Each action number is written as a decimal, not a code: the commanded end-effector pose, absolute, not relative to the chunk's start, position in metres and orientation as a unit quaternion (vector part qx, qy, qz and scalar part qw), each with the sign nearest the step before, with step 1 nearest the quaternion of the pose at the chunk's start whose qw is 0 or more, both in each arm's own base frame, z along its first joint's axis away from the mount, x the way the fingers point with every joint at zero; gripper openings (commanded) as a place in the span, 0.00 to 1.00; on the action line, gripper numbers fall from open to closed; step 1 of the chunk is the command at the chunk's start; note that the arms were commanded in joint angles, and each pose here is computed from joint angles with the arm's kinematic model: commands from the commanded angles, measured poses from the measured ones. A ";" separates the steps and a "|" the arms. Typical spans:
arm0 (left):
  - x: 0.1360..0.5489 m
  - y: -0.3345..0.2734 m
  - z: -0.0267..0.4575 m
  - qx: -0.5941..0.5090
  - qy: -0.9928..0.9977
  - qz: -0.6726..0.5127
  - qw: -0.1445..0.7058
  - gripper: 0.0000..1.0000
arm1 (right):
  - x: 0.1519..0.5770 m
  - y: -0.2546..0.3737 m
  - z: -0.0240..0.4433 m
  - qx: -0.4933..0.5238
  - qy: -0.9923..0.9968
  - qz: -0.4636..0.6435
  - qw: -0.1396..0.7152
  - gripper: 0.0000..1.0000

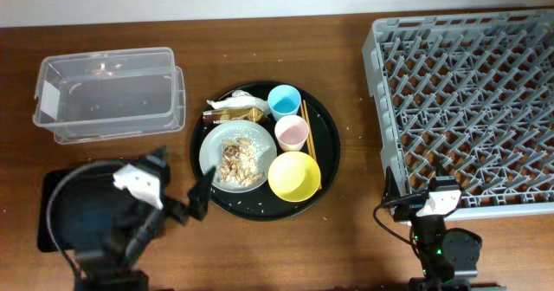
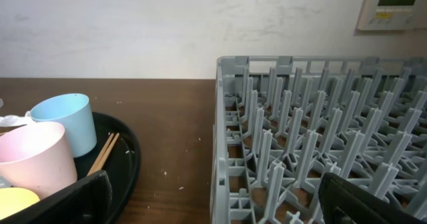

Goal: Sort waste into correct bins and load items into the dishwasher rack
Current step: 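Reach the left gripper to the tissue and gold wrapper on the tray, then grasp the tissue and carry it into the clear plastic bin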

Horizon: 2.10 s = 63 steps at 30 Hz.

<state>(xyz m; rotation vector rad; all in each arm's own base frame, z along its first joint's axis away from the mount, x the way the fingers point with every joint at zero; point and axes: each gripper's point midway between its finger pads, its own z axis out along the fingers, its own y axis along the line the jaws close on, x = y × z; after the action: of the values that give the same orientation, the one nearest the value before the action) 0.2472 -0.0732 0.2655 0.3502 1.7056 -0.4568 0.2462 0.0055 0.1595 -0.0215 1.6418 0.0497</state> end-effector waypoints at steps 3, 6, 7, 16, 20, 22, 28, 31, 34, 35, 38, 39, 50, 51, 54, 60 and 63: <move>0.265 -0.113 0.321 0.242 0.722 -0.330 0.557 0.99 | 0.246 0.004 0.157 -0.009 0.732 0.017 0.681 0.98; 0.294 -0.096 0.321 0.160 0.801 -0.314 0.485 0.99 | 0.246 0.004 0.157 -0.009 0.732 0.017 0.681 0.98; 0.302 -0.086 0.317 0.147 0.837 -0.271 0.452 0.99 | 0.246 0.004 0.157 -0.009 0.732 0.017 0.681 0.98; 0.348 -0.089 0.297 0.091 0.949 -0.048 0.298 0.99 | 0.246 0.004 0.157 -0.009 0.732 0.017 0.681 0.98; 0.400 -0.123 0.250 0.117 0.952 -0.040 0.278 0.99 | 0.246 0.004 0.157 -0.009 0.732 0.017 0.681 0.98; 0.424 -0.131 0.231 0.119 0.951 -0.040 0.282 0.97 | 0.246 0.004 0.157 -0.009 0.732 0.017 0.681 0.98; 0.481 -0.135 0.163 0.126 0.952 0.002 0.278 0.36 | 0.246 0.004 0.157 -0.009 0.732 0.017 0.681 0.98; 0.496 -0.140 0.119 0.100 0.962 -0.001 0.256 0.48 | 0.246 0.004 0.157 -0.009 0.732 0.017 0.681 0.98; 0.510 -0.144 0.073 0.100 0.965 0.002 0.241 0.53 | 0.246 0.004 0.157 -0.009 0.732 0.017 0.681 0.98; 0.510 -0.143 0.061 0.101 0.968 0.004 0.232 0.53 | 0.246 0.004 0.157 -0.009 0.732 0.017 0.681 0.98; 0.507 -0.143 0.039 0.103 0.972 0.008 0.212 0.54 | 0.246 0.004 0.157 -0.009 0.732 0.017 0.681 0.98; 0.506 -0.143 0.035 0.103 0.973 0.009 0.206 0.55 | 0.246 0.004 0.157 -0.009 0.732 0.017 0.681 0.99; 0.507 -0.144 0.106 0.098 0.960 -0.005 0.262 0.01 | 0.246 0.004 0.157 -0.009 0.732 0.017 0.681 0.98; 0.506 -0.144 0.126 0.097 0.956 -0.008 0.277 0.01 | 0.246 0.004 0.157 -0.009 0.732 0.017 0.681 0.98; 0.496 -0.140 0.166 0.095 0.949 -0.013 0.302 0.01 | 0.246 0.004 0.157 -0.009 0.732 0.017 0.681 0.98; 0.504 -0.043 0.232 -0.054 0.914 0.120 0.384 0.01 | 0.246 0.004 0.157 -0.009 0.732 0.017 0.681 0.98; 0.505 0.047 0.233 -0.243 0.882 0.109 0.390 0.05 | 0.246 0.004 0.157 -0.009 0.732 0.017 0.681 0.98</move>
<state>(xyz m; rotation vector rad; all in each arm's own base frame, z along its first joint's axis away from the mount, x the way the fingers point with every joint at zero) 0.5076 -0.0149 0.2120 -0.2356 2.3735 0.2854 0.2460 0.0056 0.1601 -0.0219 1.6392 0.0499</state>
